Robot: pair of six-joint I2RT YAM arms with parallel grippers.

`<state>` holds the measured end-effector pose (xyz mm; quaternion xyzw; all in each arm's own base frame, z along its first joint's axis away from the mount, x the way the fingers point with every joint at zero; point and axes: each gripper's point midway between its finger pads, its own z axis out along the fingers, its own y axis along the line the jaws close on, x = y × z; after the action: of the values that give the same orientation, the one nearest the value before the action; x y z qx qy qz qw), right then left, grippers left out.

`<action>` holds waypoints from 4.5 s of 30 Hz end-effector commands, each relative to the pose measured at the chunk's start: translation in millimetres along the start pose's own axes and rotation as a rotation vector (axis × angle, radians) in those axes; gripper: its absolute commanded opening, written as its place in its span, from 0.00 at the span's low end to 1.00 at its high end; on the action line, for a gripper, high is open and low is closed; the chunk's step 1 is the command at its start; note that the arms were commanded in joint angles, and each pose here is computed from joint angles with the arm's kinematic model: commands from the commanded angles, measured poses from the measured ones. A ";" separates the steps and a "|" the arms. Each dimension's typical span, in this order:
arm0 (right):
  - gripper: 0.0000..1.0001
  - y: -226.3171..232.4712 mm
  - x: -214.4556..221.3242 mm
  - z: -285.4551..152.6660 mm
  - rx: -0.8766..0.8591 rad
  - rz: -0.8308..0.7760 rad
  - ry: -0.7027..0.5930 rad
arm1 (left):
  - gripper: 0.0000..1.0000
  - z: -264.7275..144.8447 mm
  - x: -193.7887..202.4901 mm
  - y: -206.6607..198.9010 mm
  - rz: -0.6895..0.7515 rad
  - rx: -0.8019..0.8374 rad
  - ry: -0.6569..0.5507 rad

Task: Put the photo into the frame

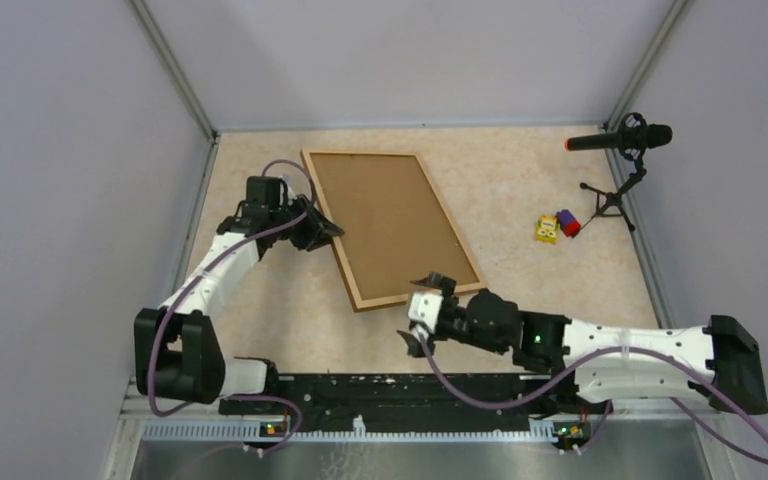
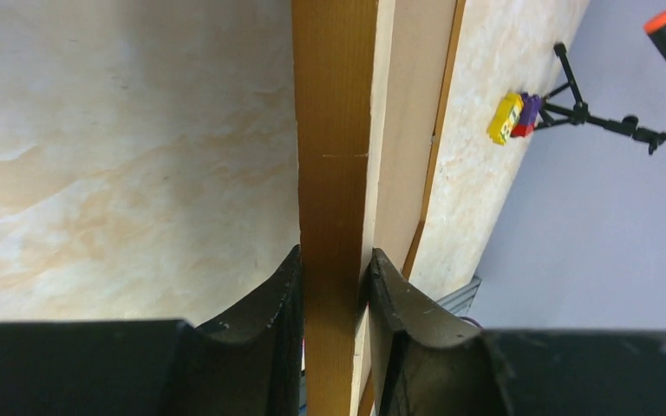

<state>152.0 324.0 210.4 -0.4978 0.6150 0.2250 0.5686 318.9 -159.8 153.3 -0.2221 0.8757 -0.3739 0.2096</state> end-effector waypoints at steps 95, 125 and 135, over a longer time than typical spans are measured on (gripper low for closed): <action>0.00 -213.0 108.4 206.2 -0.191 1.204 0.224 | 0.99 -201.3 -85.3 -96.0 0.358 -0.055 -0.728; 0.24 -282.9 198.4 268.2 0.149 1.125 0.333 | 0.98 -180.6 -86.4 -91.4 0.349 -0.074 -0.675; 0.99 -293.2 196.7 230.0 0.504 1.171 0.440 | 0.98 -186.3 -81.2 -91.1 0.349 -0.064 -0.679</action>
<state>538.1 372.2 61.1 -0.0323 0.8809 0.3914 0.2642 310.8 -64.9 340.5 -0.1938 0.8093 -0.1945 0.5192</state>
